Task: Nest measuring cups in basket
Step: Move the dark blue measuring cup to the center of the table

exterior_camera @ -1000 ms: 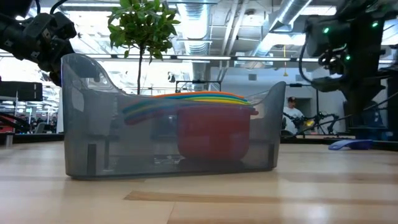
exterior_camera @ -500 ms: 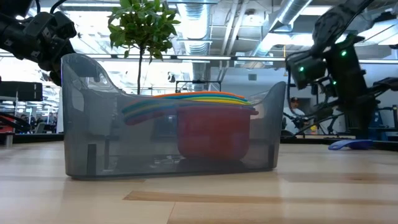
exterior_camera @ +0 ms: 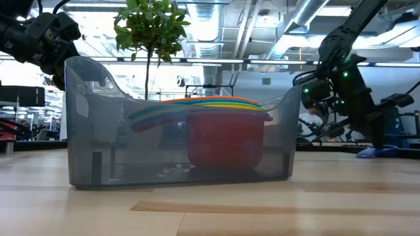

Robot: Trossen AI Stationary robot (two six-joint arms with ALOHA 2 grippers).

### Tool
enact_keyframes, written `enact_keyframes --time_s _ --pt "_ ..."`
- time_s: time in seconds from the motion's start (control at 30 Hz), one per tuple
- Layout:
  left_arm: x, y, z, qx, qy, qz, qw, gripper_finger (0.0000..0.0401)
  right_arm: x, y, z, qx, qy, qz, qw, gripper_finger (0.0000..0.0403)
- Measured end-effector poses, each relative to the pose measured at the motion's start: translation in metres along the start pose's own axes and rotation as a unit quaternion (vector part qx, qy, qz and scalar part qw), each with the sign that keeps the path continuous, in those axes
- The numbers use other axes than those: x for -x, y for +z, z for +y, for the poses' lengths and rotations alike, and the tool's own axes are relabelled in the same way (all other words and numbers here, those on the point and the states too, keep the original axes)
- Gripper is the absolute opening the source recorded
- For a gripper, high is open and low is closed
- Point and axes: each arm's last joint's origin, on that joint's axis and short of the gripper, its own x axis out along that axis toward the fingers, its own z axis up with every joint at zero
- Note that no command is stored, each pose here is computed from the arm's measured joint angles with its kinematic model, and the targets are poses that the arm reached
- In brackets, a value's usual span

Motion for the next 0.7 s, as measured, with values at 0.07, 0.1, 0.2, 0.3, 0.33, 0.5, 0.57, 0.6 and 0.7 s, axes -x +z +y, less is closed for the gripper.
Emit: enact_keyframes --time_s 0.07,0.1,0.2,0.3,0.33,0.5,0.57,0.6,0.7 --pt "0.000 0.000 0.000 -0.004 0.000 0.000 1.000 0.0000 0.000 -0.001 0.003 0.012 0.008 0.004 1.000 0.0012" --pt "0.000 0.000 0.000 -0.006 0.000 0.000 1.000 0.0000 0.001 -0.001 0.005 0.016 0.014 0.004 1.000 0.0015" --pt "0.000 0.000 0.000 -0.006 0.000 0.000 1.000 0.0000 0.011 0.000 0.013 0.019 0.040 -0.003 0.999 0.0016" --pt "0.000 0.000 0.000 -0.005 0.000 0.000 1.000 0.0000 0.024 0.001 0.024 0.029 0.087 -0.001 0.996 0.0008" --pt "0.000 0.000 0.000 -0.005 0.000 0.000 1.000 0.0000 0.029 0.001 0.028 0.034 0.101 0.000 0.994 0.0006" --pt "0.000 0.000 0.000 -0.005 0.000 0.000 1.000 0.0000 0.054 -0.003 0.051 0.052 0.212 -0.002 0.976 0.0013" --pt "0.000 0.000 0.000 -0.005 0.000 0.000 1.000 0.0000 0.064 -0.006 0.062 0.068 0.270 -0.011 0.960 0.0018" --pt "0.000 0.000 0.000 -0.005 0.000 0.000 1.000 0.0000 0.069 -0.008 0.067 0.077 0.302 -0.015 0.950 0.0018" --pt "0.000 0.000 0.000 -0.005 0.000 -0.001 1.000 0.0000 0.084 -0.018 0.082 0.097 0.387 -0.032 0.917 0.0011"
